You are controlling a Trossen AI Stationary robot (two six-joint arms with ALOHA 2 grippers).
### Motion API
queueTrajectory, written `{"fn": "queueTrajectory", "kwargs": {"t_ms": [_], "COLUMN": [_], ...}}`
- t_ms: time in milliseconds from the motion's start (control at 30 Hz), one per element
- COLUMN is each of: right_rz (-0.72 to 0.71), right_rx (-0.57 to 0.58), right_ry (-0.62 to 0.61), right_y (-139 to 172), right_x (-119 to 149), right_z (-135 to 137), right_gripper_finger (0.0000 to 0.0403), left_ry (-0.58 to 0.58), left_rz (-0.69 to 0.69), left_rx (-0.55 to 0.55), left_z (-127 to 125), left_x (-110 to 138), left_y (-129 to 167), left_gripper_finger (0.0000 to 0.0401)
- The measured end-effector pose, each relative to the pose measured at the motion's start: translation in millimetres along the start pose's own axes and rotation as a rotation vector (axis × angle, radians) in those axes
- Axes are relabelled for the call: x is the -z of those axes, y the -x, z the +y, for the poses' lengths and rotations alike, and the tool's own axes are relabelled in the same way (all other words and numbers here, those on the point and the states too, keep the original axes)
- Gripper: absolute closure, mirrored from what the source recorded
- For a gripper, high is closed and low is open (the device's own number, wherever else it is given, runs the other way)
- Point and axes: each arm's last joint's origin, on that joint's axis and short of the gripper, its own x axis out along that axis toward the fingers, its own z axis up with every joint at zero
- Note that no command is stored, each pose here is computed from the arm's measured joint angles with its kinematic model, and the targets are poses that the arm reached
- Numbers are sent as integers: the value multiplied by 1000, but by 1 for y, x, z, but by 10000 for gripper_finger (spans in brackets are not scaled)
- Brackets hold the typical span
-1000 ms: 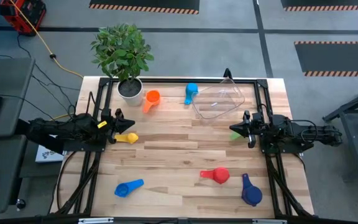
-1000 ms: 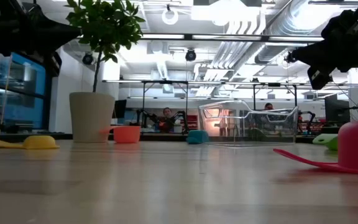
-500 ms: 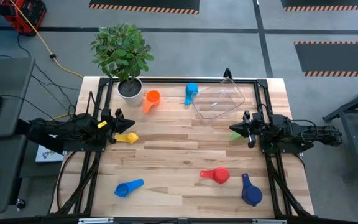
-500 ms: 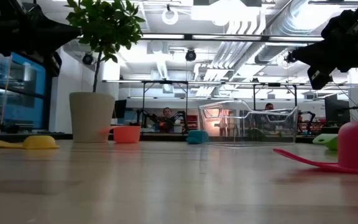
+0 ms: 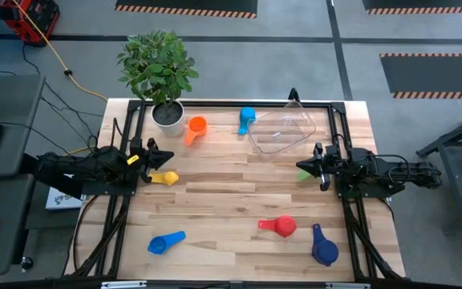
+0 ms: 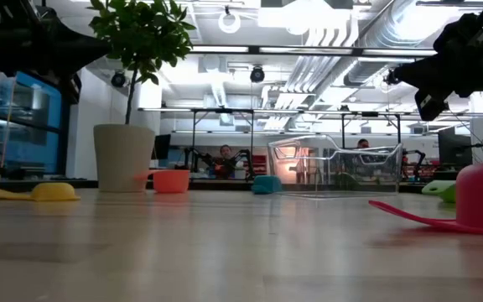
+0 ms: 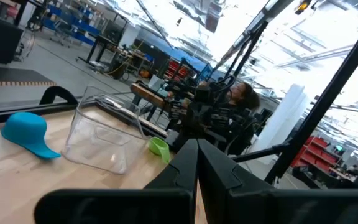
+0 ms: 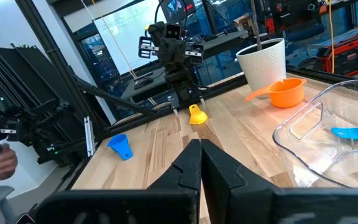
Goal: Nest measuring cups in basket
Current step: Move the violet measuring cup to the center of the table
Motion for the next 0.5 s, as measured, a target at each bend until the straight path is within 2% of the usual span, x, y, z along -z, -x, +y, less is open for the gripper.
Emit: {"fn": "queueTrajectory", "kwargs": {"t_ms": [167,333,400,500], "right_rz": [0,0,0,0], "right_rx": [0,0,0,0], "right_ry": [0,0,0,0], "right_y": [0,0,0,0], "right_x": [0,0,0,0], "right_z": [0,0,0,0], "right_gripper_finger": [403,403,403,403], "left_ry": [3,-8,-58,-137], "left_rz": [-27,-196,-257,-210], "left_rx": [-29,-127,-167,-240], "left_z": [0,0,-1,0], "left_x": [-2,-14,-20,-20], "left_y": [0,1,1,-7], "left_gripper_finger": [400,400,400,391]}}
